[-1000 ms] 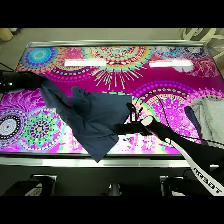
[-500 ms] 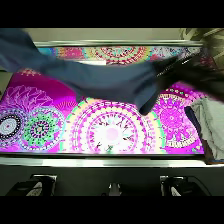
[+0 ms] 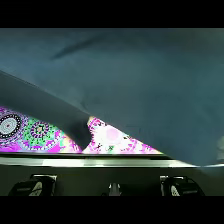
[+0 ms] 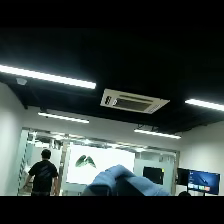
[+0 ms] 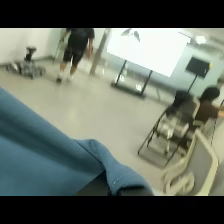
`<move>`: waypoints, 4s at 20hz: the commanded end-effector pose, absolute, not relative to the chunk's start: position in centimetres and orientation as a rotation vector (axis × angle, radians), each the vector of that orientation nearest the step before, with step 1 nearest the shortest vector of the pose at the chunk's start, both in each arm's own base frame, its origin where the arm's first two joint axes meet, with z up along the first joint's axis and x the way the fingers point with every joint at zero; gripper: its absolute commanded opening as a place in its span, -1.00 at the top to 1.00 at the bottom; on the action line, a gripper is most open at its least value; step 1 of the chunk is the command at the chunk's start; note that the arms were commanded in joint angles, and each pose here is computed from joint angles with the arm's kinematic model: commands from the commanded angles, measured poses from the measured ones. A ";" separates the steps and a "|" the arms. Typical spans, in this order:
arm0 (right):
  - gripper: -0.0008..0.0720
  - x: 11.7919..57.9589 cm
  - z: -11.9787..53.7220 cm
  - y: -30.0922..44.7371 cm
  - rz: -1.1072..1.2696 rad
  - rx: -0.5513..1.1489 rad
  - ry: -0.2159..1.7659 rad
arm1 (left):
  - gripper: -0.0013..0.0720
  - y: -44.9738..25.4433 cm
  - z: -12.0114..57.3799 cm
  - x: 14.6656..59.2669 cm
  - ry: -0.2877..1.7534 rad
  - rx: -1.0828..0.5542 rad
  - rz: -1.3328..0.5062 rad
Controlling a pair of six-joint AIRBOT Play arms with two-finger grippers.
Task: Fold the shirts.
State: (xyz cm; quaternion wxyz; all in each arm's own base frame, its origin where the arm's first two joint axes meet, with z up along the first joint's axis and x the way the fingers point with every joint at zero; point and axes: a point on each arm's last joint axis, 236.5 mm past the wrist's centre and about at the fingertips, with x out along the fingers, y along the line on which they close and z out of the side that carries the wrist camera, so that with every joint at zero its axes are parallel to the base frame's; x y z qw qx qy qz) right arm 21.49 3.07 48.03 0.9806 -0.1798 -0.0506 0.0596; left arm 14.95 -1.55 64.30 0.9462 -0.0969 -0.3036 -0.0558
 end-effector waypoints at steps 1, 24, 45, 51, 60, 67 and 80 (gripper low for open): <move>0.92 23.6 42.2 2.0 0.118 -0.375 0.160 | 0.90 -1.5 63.5 16.1 -0.577 -0.177 -0.102; -0.64 44.8 -2.3 7.0 0.352 0.140 1.068 | -1.00 -5.2 0.0 44.2 1.115 -0.463 -0.103; -0.71 30.1 -8.5 0.7 0.487 0.337 1.482 | -0.33 -4.4 -10.8 31.8 1.555 -0.683 -0.054; -0.70 31.2 -9.7 1.6 0.439 0.421 1.411 | 0.89 -4.4 -10.9 32.3 1.546 -0.683 -0.055; 0.55 31.7 -11.2 5.7 0.464 0.263 1.440 | 0.90 -4.5 -8.4 33.3 1.466 -0.658 -0.095; 0.93 39.9 9.7 3.0 0.489 -0.153 0.890 | 0.90 -3.6 16.4 39.0 0.805 -0.366 -0.244; 0.93 18.2 54.5 -0.3 -0.111 -0.462 -0.264 | 0.91 -5.2 62.6 12.5 -0.568 -0.202 -0.231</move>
